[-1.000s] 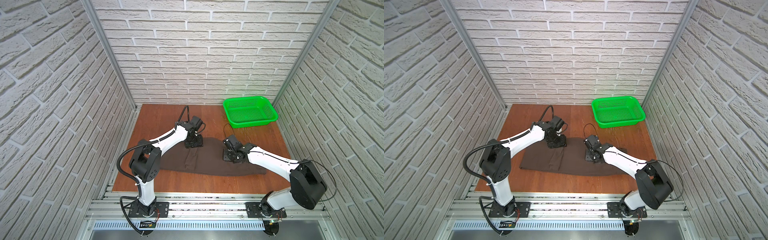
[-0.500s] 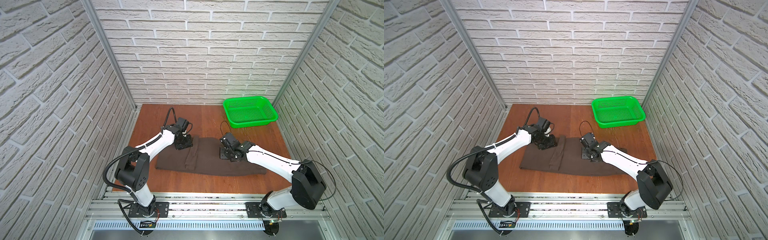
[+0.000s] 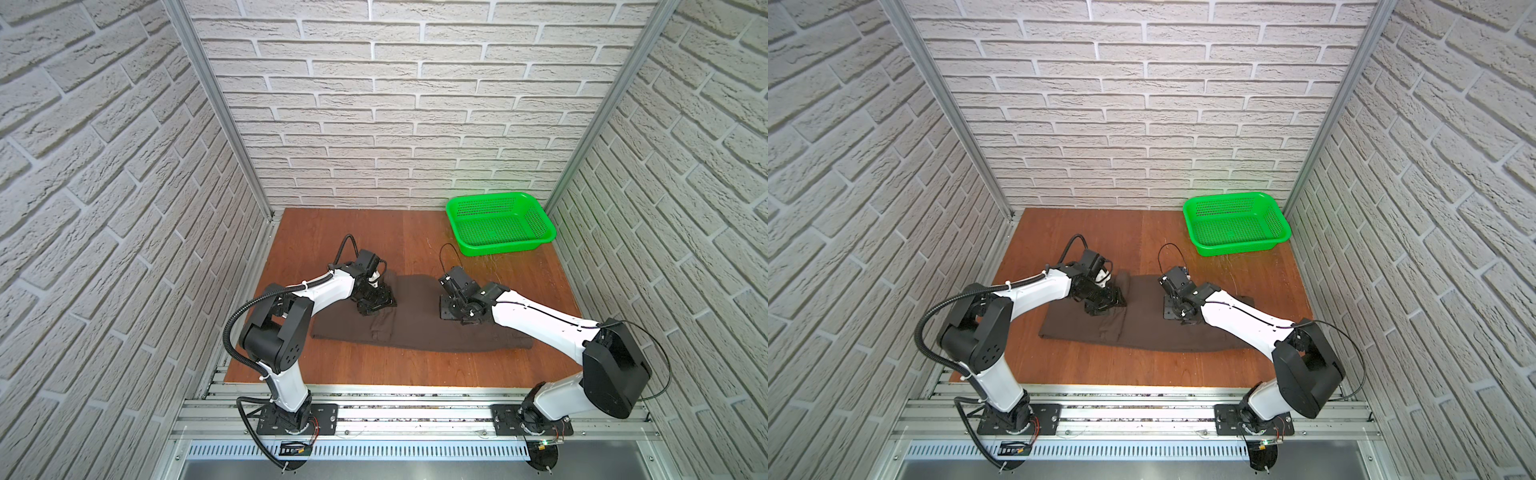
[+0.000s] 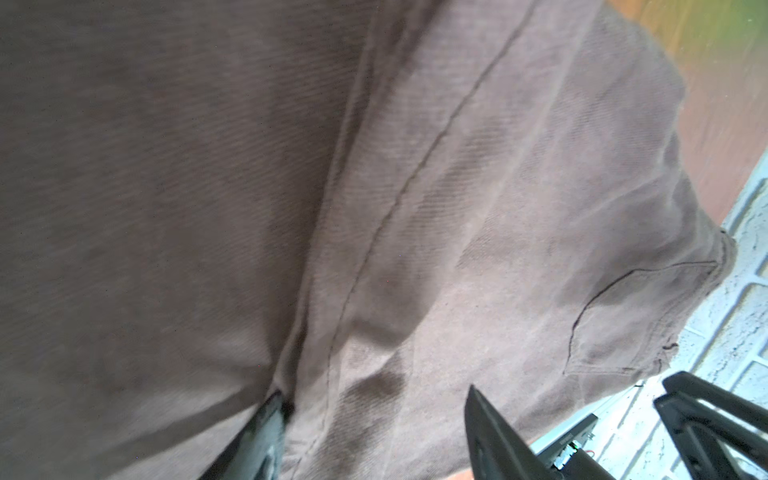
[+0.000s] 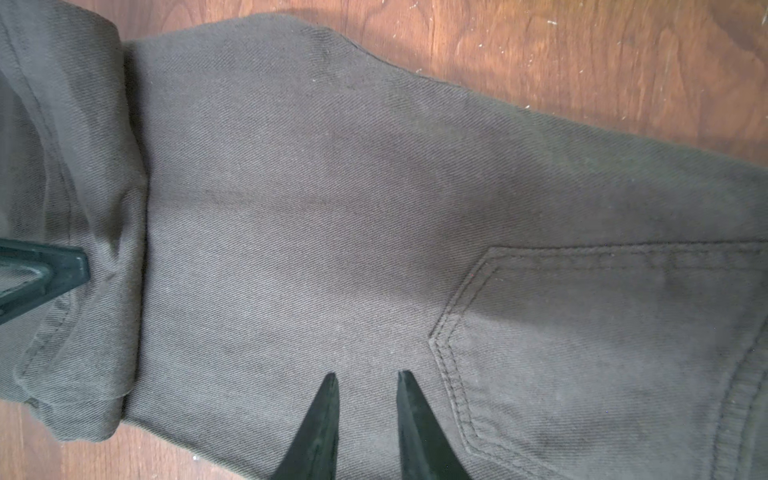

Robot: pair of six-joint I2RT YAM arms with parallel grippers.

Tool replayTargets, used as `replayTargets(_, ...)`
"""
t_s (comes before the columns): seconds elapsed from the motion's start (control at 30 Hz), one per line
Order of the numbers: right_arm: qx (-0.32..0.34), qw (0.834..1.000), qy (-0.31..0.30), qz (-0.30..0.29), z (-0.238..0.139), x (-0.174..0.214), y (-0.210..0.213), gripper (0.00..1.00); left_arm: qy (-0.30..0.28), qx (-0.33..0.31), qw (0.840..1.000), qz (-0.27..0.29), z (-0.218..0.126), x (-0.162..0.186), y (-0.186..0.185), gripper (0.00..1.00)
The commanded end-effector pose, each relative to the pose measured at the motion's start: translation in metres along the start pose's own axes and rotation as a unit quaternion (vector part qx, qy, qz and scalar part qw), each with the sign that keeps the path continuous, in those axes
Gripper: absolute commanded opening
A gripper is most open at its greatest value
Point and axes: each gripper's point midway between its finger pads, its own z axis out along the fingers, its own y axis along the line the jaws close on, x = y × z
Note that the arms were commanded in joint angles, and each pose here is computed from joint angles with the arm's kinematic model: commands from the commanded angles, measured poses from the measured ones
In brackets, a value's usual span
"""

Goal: Fold and stack the trousers
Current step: 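Lay the hem down near the right gripper and open the left gripper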

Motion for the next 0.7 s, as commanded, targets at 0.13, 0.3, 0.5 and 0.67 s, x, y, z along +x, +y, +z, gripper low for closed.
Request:
replayTargets(0.13, 0.008, 1.000, -0.011, 0.002, -0.005, -0.004, -0.001, 0.27, 0.021, 0.074, 0.996, 0.049, 0.021, 0.011, -0.066, 0.65)
replayTargets(0.3, 0.014, 1.000, -0.020, 0.002, -0.011, -0.007, -0.005, 0.27, 0.014, 0.098, 0.991, 0.088, 0.010, 0.013, -0.113, 0.65)
replayTargets(0.5, 0.015, 0.999, -0.033, 0.000, -0.020, -0.011, -0.007, 0.27, -0.029, 0.092, 0.989, 0.114, -0.035, 0.005, -0.128, 0.69)
replayTargets(0.67, -0.003, 1.000, -0.025, -0.001, -0.018, -0.011, 0.004, 0.27, -0.062, 0.052, 0.992, 0.097, -0.053, -0.007, -0.098, 0.69)
